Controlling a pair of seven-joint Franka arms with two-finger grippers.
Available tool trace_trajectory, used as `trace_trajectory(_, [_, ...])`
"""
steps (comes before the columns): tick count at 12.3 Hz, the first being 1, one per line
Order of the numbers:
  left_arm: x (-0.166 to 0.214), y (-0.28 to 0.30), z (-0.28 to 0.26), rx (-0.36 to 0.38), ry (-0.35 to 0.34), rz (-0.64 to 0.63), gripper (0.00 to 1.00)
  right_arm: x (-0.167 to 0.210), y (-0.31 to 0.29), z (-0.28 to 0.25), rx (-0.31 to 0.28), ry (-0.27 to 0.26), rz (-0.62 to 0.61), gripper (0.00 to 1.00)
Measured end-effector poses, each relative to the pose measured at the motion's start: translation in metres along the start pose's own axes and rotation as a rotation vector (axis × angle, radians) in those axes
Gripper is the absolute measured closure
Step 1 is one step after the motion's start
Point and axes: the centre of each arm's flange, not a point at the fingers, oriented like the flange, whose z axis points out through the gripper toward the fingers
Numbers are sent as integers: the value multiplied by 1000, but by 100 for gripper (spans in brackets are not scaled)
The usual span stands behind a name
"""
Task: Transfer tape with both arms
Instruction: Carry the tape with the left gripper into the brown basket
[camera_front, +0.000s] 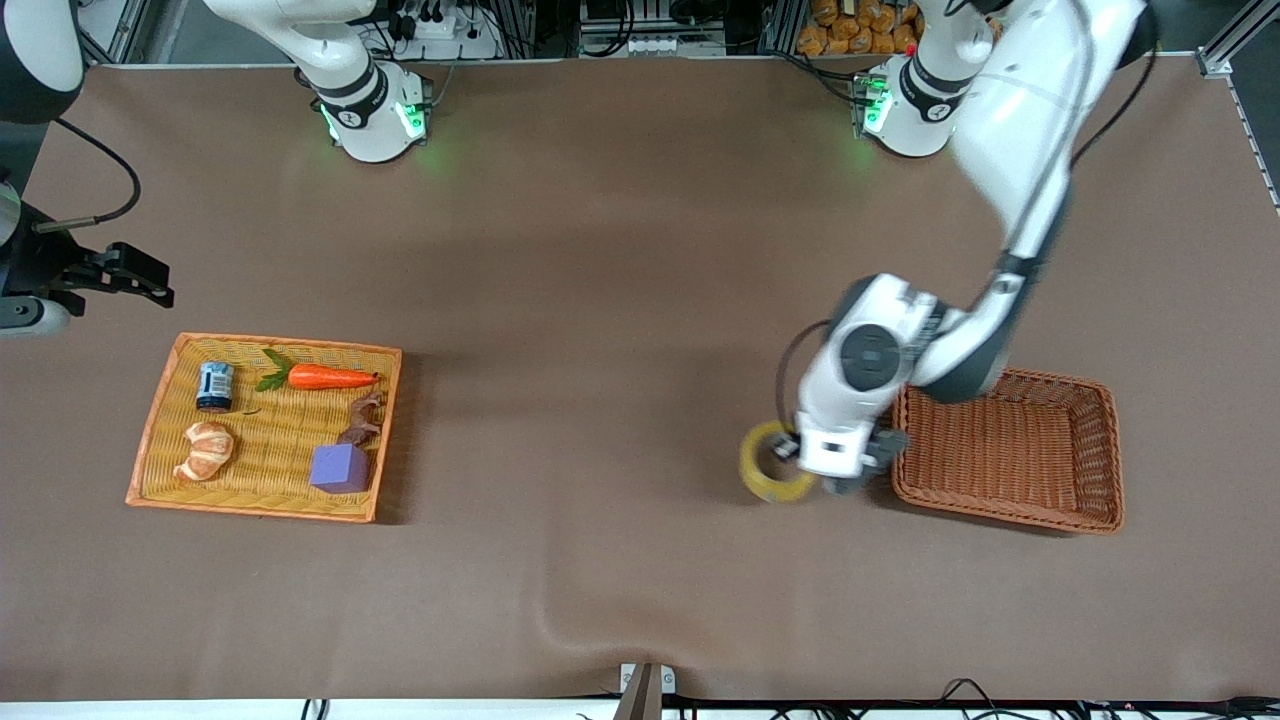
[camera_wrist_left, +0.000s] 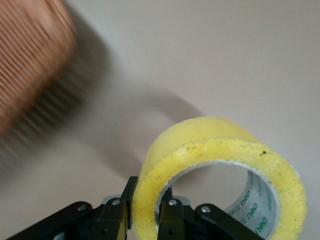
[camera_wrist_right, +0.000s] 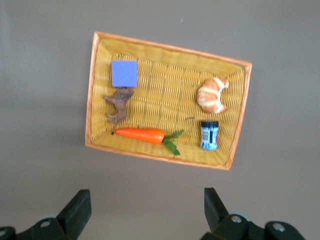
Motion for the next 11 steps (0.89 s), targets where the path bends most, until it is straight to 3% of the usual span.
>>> trace_trajectory(3, [89,-71,-39,33,28,40,78,-10,13,-11,4,3,25,0])
trace_trajectory(5, [124,-121,-35,98,-14,84,78,-16,15,-14,8,-12,34,0])
trace_trajectory(11, [116,-193,32,212,-154,89,78,-19,17,-14,11,-28,39,0])
